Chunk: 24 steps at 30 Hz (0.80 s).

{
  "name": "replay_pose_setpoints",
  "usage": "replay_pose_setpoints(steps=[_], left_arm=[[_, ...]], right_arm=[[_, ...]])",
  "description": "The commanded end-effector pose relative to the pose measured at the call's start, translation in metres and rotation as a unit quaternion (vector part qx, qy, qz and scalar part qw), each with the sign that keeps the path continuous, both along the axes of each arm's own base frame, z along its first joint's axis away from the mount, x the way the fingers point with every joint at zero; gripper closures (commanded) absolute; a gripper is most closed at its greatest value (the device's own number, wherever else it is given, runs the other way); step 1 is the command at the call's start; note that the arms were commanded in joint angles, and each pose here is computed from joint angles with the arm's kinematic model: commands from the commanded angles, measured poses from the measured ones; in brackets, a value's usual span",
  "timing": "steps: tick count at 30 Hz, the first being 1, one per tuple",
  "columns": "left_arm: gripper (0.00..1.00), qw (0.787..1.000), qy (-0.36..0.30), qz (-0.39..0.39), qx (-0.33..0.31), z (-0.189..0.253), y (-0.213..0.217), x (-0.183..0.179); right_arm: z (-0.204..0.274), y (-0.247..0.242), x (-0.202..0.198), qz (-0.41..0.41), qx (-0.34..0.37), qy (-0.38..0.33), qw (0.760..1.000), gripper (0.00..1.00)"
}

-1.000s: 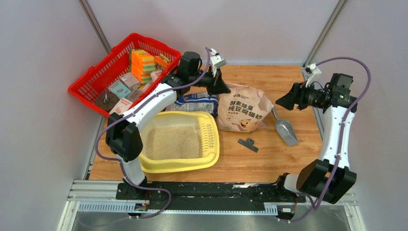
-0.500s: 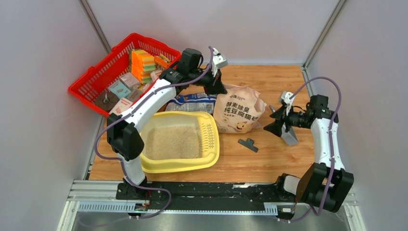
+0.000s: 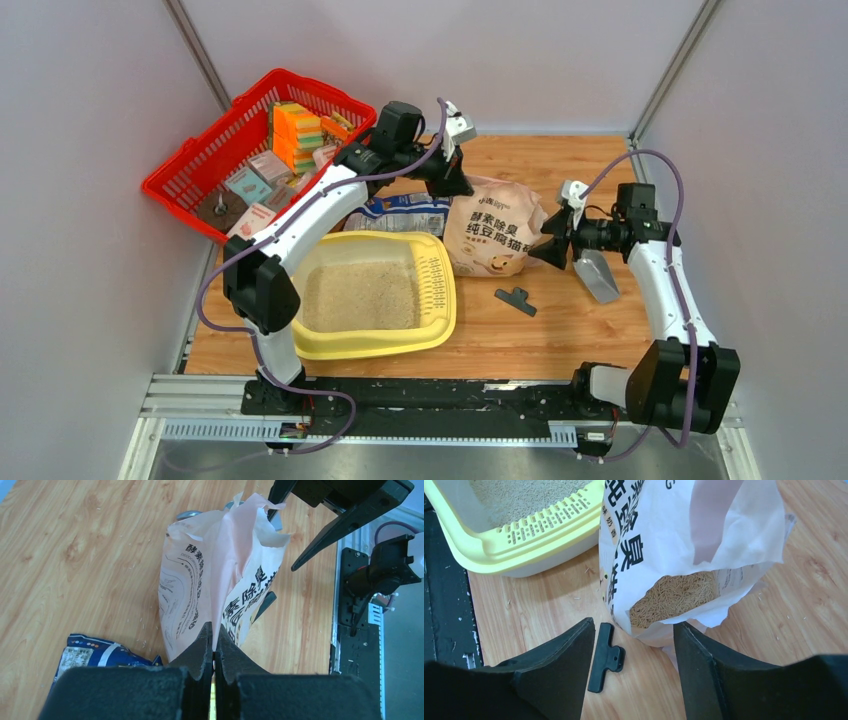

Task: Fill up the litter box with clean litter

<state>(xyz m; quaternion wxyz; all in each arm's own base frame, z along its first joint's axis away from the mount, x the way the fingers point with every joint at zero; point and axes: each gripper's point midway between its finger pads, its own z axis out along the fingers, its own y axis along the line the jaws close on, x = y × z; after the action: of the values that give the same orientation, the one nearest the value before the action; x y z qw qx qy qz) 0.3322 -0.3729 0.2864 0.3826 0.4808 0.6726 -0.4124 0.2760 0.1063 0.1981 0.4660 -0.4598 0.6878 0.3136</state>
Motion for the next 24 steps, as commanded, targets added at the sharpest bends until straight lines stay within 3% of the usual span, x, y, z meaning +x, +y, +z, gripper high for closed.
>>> replay_pose_setpoints(steps=[1,12,20,24], left_arm=[[0.97,0.998,-0.060,-0.002,-0.032,0.048,0.007,-0.006],[0.86,0.999,-0.054,0.008,-0.008,0.029,0.031,-0.008],[0.88,0.999,-0.051,0.013,-0.003,0.025,0.033,-0.007],[0.90,0.998,-0.053,0.015,-0.003,0.028,0.033,-0.007]], right_arm=[[0.019,0.008,0.016,-0.001,0.025,-0.027,0.999,0.38],[0.016,0.012,0.027,-0.027,0.033,-0.022,0.999,0.37],[0.011,0.016,0.044,-0.051,0.046,-0.020,0.997,0.36],[0.012,0.008,0.044,-0.070,0.020,-0.019,0.997,0.36]])
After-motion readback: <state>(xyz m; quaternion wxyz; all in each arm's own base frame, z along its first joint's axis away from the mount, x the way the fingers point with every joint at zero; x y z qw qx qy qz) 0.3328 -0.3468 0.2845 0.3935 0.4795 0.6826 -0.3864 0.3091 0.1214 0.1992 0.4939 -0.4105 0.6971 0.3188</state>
